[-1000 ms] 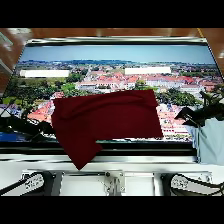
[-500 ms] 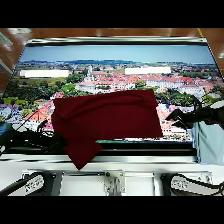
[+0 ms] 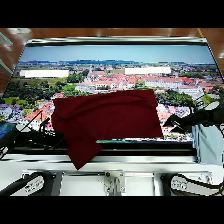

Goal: Fold the shirts.

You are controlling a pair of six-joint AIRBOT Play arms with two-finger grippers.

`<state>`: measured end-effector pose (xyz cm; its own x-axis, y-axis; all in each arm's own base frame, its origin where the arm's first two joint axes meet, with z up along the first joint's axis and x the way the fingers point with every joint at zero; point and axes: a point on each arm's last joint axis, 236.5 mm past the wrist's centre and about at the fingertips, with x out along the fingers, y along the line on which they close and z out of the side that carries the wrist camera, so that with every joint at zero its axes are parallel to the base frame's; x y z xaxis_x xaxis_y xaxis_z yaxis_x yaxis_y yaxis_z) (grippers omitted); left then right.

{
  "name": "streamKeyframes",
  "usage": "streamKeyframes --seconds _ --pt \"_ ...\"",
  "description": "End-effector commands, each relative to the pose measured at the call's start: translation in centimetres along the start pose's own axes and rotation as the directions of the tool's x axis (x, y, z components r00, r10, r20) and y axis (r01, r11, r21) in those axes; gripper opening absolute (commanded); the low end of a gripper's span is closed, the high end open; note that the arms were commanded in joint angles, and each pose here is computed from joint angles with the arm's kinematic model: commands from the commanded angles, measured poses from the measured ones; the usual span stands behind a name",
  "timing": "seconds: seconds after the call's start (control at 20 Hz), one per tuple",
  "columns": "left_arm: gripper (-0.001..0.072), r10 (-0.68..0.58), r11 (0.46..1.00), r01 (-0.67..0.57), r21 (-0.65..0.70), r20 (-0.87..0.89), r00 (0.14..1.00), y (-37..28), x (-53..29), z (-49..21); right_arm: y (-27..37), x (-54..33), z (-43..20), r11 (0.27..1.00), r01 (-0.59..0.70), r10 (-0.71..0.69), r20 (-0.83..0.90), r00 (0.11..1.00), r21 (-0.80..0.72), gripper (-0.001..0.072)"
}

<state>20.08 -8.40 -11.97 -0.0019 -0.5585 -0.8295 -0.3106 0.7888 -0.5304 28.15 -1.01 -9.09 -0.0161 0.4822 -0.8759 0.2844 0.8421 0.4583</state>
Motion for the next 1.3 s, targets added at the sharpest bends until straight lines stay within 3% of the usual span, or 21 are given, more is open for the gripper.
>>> streamKeyframes --seconds 0.0,0.3,0.5,0.55,0.65,0.7,0.85,1.05,1.25 --pt "0.0039 -0.008 0.999 0.007 0.044 0.014 1.000 -0.5 -0.5 0.0 -0.4 1.6 -1.3 0.999 -0.007 0.007 -0.027 1.000 0.033 0.0637" --pt "0.0039 -0.009 0.998 0.007 0.055 0.032 0.999 -0.8 -0.8 0.1 0.9 3.6 0.0 0.986 -0.107 0.098 0.081 0.992 0.129 0.0636" --pt "0.0039 -0.009 0.998 0.007 0.054 0.032 0.999 -0.8 -0.8 0.1 1.4 6.4 -1.5 0.985 -0.111 0.115 -0.024 0.993 0.132 0.0635" --pt "0.0039 -0.009 0.998 0.007 0.055 0.032 0.999 -0.8 -0.8 0.2 1.9 7.0 -1.7 0.988 -0.112 0.116 -0.039 0.992 0.106 0.0565" --pt "0.0039 -0.007 0.998 0.005 0.061 0.038 0.999 -0.8 -1.0 0.4 2.7 7.2 -0.8 0.995 -0.092 0.093 -0.020 0.995 0.043 0.0143" --pt "0.0038 -0.002 0.997 -0.003 0.076 0.056 0.998 -1.0 -1.5 1.0 3.3 6.5 0.1 0.995 -0.095 0.095 0.002 0.995 0.010 0.0067" --pt "0.0039 -0.009 0.977 -0.034 0.209 0.199 0.980 -3.3 -5.5 5.1 5.4 2.2 3.9 0.989 -0.083 0.099 0.133 0.986 -0.122 0.0062" --pt "0.0038 -0.040 0.968 -0.063 0.243 0.396 0.917 -6.7 -12.9 11.4 8.8 -2.7 9.0 0.980 -0.068 0.125 0.310 0.942 -0.189 0.0062" --pt "0.0038 -0.051 0.968 -0.049 0.247 0.381 0.923 -8.0 -13.3 15.6 12.5 -2.5 13.8 0.974 -0.005 0.113 0.461 0.880 -0.228 0.0061"
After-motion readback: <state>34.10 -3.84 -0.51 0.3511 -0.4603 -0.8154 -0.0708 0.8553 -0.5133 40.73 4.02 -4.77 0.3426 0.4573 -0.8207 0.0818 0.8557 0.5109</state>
